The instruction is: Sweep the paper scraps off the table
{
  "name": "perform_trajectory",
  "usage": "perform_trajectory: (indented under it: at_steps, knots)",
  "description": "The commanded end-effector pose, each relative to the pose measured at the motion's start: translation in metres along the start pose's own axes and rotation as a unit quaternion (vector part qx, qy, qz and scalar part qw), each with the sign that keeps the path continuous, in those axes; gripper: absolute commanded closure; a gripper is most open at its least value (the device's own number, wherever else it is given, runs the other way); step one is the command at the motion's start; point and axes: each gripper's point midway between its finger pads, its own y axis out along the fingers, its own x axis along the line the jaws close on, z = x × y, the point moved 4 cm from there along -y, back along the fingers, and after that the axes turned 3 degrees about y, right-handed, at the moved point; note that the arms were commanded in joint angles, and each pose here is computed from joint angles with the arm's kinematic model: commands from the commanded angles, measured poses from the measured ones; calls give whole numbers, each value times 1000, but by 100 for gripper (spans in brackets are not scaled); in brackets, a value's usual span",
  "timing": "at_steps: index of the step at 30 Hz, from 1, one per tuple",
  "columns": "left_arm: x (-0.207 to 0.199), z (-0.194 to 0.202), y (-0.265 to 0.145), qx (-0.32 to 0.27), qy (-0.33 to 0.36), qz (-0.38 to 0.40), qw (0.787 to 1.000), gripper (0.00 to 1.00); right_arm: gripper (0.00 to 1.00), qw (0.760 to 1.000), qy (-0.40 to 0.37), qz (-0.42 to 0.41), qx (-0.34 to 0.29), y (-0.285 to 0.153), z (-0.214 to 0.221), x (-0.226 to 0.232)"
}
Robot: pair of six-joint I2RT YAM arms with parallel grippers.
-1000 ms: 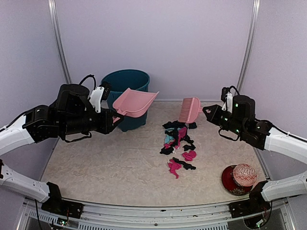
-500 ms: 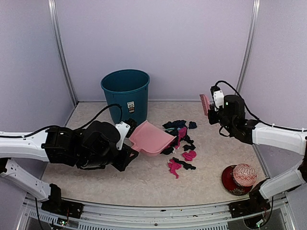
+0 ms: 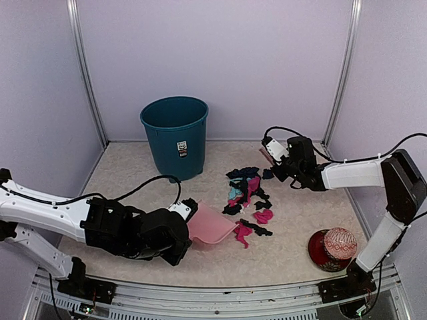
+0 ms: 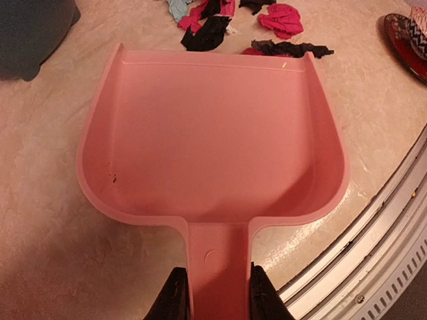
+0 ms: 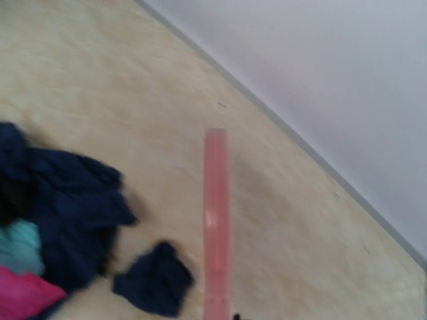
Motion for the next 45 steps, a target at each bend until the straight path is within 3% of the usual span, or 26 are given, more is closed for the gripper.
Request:
perform_trajectory:
  at_steps: [1, 28, 45]
  knots:
    - [-3, 17, 9, 29, 0, -7, 1000, 100, 100, 997, -19, -67, -21, 7, -11, 16]
    - [1, 50, 52, 121, 49, 3, 991, 100, 100, 974, -145, -175, 3, 6, 11, 98]
    - [22, 44, 91, 145, 27, -8, 989, 100, 100, 952, -175, -251, -16, -47, 13, 154]
